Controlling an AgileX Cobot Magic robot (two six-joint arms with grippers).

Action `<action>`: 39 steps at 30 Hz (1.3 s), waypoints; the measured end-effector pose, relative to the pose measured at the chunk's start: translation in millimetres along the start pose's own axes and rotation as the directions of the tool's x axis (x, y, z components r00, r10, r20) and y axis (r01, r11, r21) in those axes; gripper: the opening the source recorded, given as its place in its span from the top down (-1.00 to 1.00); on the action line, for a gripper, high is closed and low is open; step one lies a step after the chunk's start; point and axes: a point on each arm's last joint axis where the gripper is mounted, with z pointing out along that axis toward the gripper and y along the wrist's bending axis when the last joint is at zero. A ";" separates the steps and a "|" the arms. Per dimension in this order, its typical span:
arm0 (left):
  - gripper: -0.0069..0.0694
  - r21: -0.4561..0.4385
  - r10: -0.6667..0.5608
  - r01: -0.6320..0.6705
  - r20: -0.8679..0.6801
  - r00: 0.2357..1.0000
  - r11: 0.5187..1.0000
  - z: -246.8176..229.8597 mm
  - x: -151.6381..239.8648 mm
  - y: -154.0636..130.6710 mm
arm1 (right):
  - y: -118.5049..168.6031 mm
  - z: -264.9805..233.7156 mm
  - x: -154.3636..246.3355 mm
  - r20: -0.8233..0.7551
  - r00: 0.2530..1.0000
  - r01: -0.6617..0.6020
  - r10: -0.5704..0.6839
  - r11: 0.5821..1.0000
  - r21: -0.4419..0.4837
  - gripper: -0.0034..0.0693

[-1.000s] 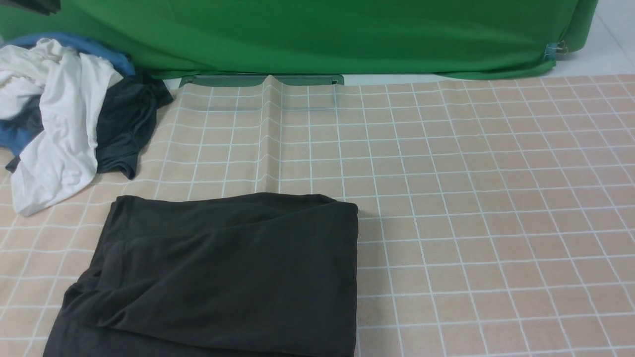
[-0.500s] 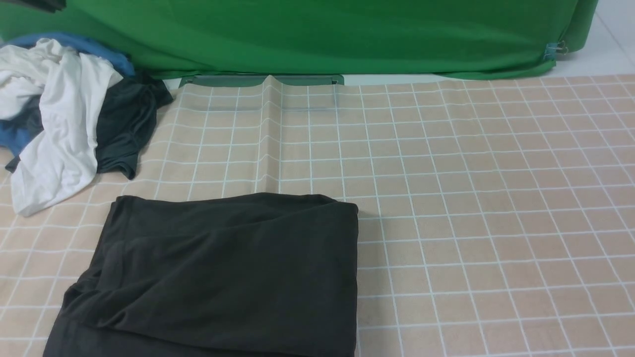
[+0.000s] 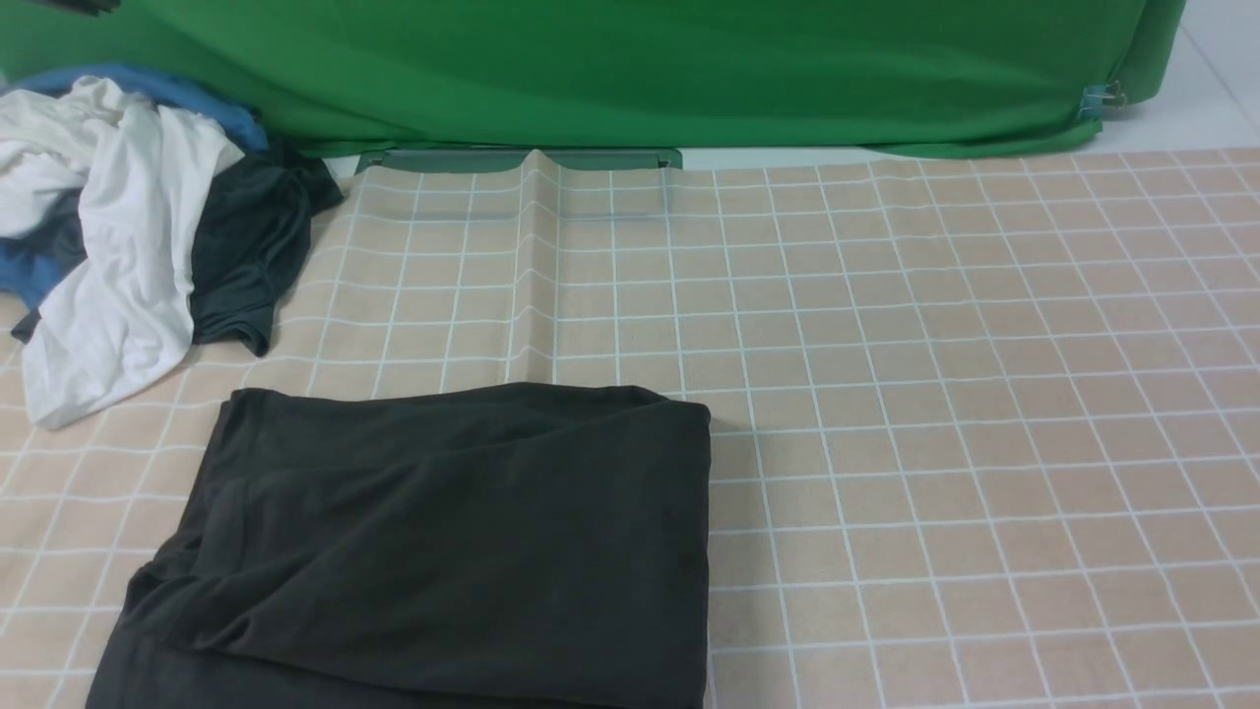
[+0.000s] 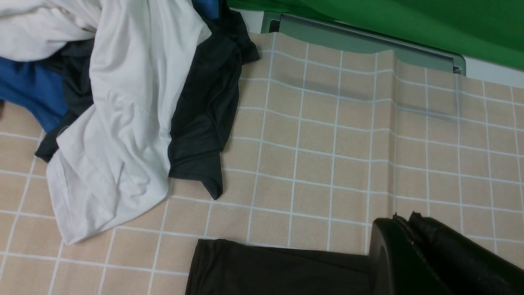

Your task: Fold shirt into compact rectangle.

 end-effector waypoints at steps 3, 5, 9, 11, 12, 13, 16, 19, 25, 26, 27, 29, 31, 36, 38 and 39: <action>0.78 -0.005 0.004 -0.004 -0.001 1.000 1.000 0.0 0.1 0.4 | 0.3 3.5 17.0 -0.038 0.999 0.000 0.000 1.000 -0.001 0.51; 0.78 -0.009 0.011 -0.012 -0.013 1.000 1.000 0.0 1.2 0.8 | 1.0 4.7 25.4 -0.047 0.999 0.002 -0.003 1.000 -0.012 0.51; 0.78 -0.012 0.020 -0.021 -0.027 0.999 1.000 -0.9 2.7 1.0 | 2.3 5.5 26.8 -0.024 1.000 0.001 -0.002 0.999 -0.033 0.49; 0.78 -0.012 0.021 -0.022 -0.021 1.000 1.000 -4.2 3.0 0.8 | 2.4 5.5 25.9 -0.014 1.000 0.001 -0.001 0.999 -0.035 0.48; 0.78 -0.009 0.022 -0.022 -0.012 1.000 1.000 -8.4 3.5 0.3 | 2.5 5.5 25.5 -0.010 1.000 0.001 -0.001 0.999 -0.035 0.46; 0.78 -0.004 0.021 -0.021 -0.004 1.000 1.000 -12.4 3.8 -0.4 | 2.5 5.5 25.5 -0.009 1.000 0.001 -0.001 0.999 -0.035 0.46; 0.78 0.007 0.021 -0.022 0.040 0.999 1.000 -32.5 6.0 -2.8 | 2.5 5.5 25.3 -0.007 1.000 0.001 -0.001 0.999 -0.036 0.45; 0.77 0.037 0.005 -0.009 0.107 0.994 0.999 -63.9 11.6 -7.2 | 2.5 5.5 25.3 -0.007 1.000 0.001 -0.001 0.999 -0.036 0.42; 0.77 0.064 0.002 -0.013 0.165 0.986 0.998 -103.8 37.2 -10.0 | 2.5 5.5 25.3 -0.007 1.000 0.001 -0.001 0.999 -0.036 0.40; 0.77 0.059 0.004 -0.014 0.169 0.986 0.998 -111.9 48.8 -9.1 | 2.5 5.5 25.3 -0.007 1.000 0.001 -0.001 0.999 -0.036 0.39; 0.77 0.055 0.006 -0.016 0.171 0.985 0.998 -117.6 58.3 -8.1 | 2.5 5.5 25.3 -0.007 1.000 0.001 -0.001 0.999 -0.036 0.39; 0.77 0.048 0.009 -0.017 0.174 0.985 0.999 -128.7 79.7 -6.1 | 2.5 5.5 25.3 -0.007 1.000 0.001 -0.001 0.999 -0.036 0.38; 0.77 0.042 0.011 -0.019 0.179 0.984 0.999 -138.3 101.5 -4.1 | 2.5 5.5 25.3 -0.007 1.000 0.001 -0.001 0.999 -0.036 0.36; 0.77 0.058 0.005 -0.015 0.173 0.985 0.998 -147.3 171.9 1.8 | 2.6 5.5 24.9 -0.002 1.000 0.001 -0.001 0.999 -0.036 0.34; 0.77 0.093 -0.015 -0.001 0.168 0.986 0.996 -137.2 199.6 2.9 | 2.6 5.5 24.9 -0.002 1.000 0.001 -0.001 0.999 -0.036 0.34; 0.77 0.111 -0.019 0.000 0.171 0.985 0.994 -131.1 209.8 3.1 | 2.6 5.5 24.8 -0.002 1.000 0.001 -0.001 0.999 -0.036 0.33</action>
